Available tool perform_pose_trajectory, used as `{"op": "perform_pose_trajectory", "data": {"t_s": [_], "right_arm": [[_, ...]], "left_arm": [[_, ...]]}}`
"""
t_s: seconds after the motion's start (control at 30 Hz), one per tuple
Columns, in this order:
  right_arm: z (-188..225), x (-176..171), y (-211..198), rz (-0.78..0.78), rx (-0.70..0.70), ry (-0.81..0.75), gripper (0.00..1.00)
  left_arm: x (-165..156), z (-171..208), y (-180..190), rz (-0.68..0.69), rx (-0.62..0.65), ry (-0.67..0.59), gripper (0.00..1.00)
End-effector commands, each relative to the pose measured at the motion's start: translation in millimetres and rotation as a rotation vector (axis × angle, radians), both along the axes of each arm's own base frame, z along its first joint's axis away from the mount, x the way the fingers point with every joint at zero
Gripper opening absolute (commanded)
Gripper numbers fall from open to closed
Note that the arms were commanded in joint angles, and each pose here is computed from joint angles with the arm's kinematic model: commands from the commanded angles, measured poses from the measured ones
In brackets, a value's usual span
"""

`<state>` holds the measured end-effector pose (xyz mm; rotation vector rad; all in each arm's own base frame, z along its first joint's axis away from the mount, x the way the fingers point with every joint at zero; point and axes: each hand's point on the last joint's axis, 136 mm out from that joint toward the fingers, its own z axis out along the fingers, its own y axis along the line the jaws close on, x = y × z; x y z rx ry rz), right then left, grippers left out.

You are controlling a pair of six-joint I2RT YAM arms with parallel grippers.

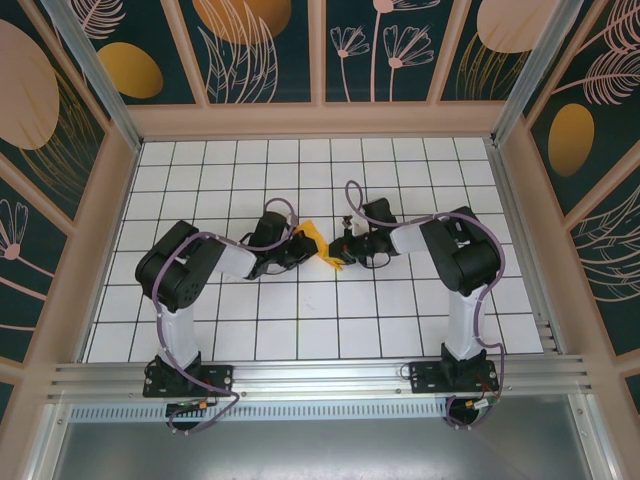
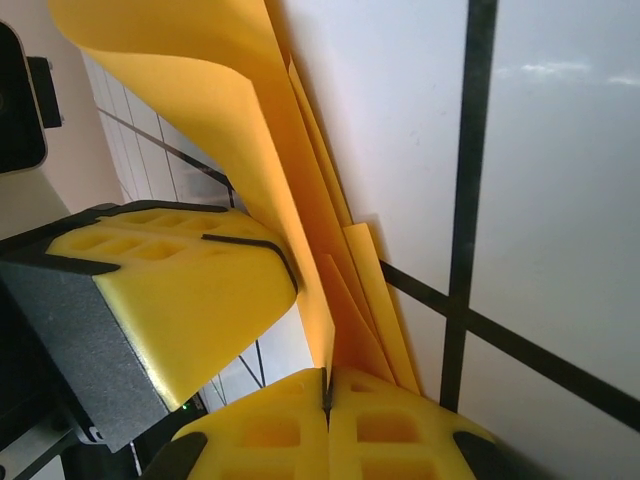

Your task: Fold a paper plane with a square sheet of paper (pick it up from the middle)

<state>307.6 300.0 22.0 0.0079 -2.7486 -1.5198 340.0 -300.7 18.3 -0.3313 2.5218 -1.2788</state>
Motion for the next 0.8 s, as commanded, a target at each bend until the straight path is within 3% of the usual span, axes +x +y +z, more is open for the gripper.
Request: {"op": "perform_pose_trajectory", "data": {"t_s": [0.0,0.13,0.27,0.77], "right_arm": [[-3,4,-6,0.011,-0.066,-0.04,0.05],[11,8,-6,0.083,-0.118,-0.149,0.16],[20,0,-8,0.128,-0.112,-0.195,0.2],[-10,-12,-21,0.114,-0.172,-0.121,0.04]], "left_arm": [[-4,-39,17,0.043,0.158,0.099,0.01],[-7,-53,29,0.06,0.249,0.145,0.0],[-8,-57,31,0.066,0.266,0.156,0.0],[-8,-59,32,0.066,0.28,0.162,0.0]]}}
